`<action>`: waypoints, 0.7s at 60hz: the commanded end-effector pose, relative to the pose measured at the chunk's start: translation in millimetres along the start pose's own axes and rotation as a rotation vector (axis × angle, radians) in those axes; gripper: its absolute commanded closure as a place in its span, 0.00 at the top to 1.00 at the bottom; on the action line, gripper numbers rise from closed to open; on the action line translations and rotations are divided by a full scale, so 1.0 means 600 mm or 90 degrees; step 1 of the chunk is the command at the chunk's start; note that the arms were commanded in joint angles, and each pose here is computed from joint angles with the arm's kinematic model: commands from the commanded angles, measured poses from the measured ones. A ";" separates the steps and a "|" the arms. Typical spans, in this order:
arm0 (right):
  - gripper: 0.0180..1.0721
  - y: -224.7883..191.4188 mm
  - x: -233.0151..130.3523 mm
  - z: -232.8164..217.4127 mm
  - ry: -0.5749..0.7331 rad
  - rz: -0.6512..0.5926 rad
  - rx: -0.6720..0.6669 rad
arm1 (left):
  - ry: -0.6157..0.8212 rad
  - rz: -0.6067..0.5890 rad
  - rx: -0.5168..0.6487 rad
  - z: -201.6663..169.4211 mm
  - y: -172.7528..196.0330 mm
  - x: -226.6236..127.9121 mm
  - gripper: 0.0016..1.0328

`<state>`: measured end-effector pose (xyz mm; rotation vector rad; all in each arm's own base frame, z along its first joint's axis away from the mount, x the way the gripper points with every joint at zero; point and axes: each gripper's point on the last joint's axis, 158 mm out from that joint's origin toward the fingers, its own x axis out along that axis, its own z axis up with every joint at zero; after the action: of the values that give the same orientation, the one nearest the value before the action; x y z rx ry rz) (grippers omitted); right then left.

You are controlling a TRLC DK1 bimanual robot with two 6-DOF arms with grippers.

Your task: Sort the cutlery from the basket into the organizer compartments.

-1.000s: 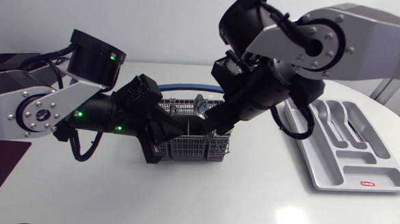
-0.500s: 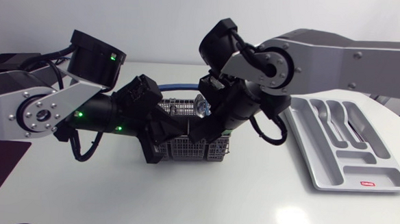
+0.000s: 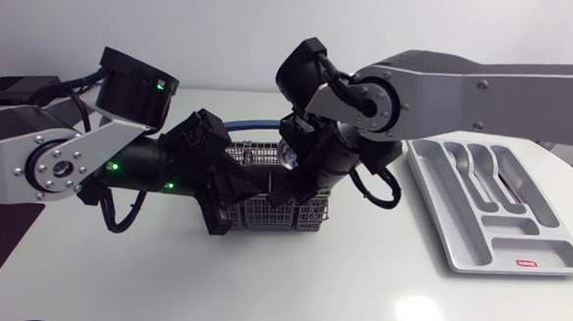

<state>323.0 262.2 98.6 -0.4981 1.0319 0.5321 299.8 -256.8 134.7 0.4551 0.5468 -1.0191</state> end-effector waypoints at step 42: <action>0.06 -0.003 -0.023 0.017 -0.022 -0.023 -0.022 | 0.025 -0.004 0.004 -0.033 -0.002 0.015 0.36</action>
<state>322.0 265.8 101.1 -0.5251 1.0163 0.5280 299.8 -256.9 128.8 0.4582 0.5545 -1.0216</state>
